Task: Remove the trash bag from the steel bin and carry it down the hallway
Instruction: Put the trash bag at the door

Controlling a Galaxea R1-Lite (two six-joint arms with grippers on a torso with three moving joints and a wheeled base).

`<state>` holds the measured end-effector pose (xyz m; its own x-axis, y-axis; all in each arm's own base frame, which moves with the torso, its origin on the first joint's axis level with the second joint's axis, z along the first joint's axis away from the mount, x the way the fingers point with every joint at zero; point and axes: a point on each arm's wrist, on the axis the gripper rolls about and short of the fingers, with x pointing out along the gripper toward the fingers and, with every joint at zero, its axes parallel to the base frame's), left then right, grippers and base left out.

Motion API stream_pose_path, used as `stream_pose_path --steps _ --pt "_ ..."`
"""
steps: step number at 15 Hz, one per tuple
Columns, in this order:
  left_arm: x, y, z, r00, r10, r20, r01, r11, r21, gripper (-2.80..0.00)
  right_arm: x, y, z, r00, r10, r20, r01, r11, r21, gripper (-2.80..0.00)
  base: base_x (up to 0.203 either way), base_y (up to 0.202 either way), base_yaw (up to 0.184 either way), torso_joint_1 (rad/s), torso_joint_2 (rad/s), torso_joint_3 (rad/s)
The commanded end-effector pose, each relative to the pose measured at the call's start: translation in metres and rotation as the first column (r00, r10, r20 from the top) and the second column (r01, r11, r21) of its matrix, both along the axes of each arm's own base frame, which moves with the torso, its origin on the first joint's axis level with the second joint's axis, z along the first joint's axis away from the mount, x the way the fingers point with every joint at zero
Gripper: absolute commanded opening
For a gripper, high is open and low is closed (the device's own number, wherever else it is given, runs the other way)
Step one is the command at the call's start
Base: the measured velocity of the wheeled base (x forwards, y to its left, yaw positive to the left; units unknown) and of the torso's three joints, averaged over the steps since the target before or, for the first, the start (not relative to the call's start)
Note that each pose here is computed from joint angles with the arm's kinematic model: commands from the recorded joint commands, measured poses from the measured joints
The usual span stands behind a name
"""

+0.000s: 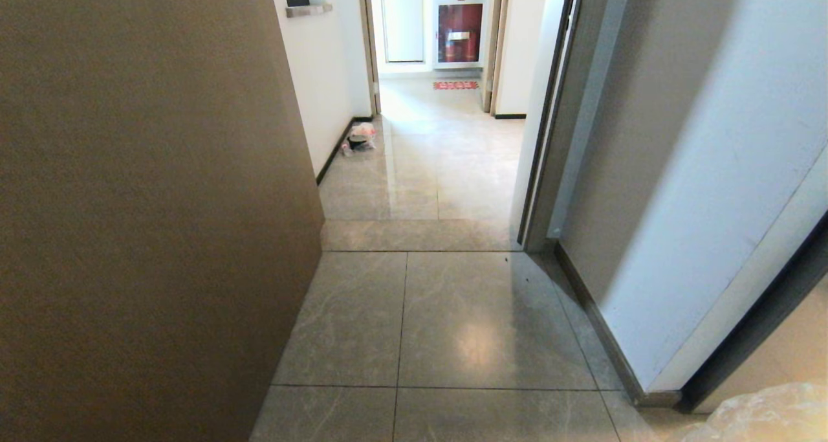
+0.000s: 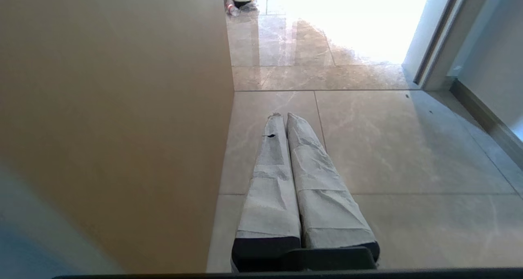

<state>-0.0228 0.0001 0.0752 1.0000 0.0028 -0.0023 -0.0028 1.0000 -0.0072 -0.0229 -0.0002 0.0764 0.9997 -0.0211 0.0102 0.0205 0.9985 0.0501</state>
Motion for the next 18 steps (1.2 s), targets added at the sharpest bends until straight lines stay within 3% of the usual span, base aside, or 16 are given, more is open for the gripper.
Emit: stream_pose_path --steps 1,18 --pt "0.0 0.0 -0.0001 1.0 0.0 -0.001 0.0 1.0 0.0 -2.8 0.0003 0.0 -0.0008 1.0 0.0 -0.004 0.0 1.0 0.001 -2.8 0.196 0.0 0.001 0.002 0.0 0.0" --pt "-0.0002 0.0 0.0002 1.0 0.0 0.001 0.0 1.0 0.001 -2.8 0.0002 0.0 -0.0008 1.0 0.0 -0.003 0.0 1.0 0.001 -2.8 0.192 0.0 0.001 0.002 0.0 0.002"
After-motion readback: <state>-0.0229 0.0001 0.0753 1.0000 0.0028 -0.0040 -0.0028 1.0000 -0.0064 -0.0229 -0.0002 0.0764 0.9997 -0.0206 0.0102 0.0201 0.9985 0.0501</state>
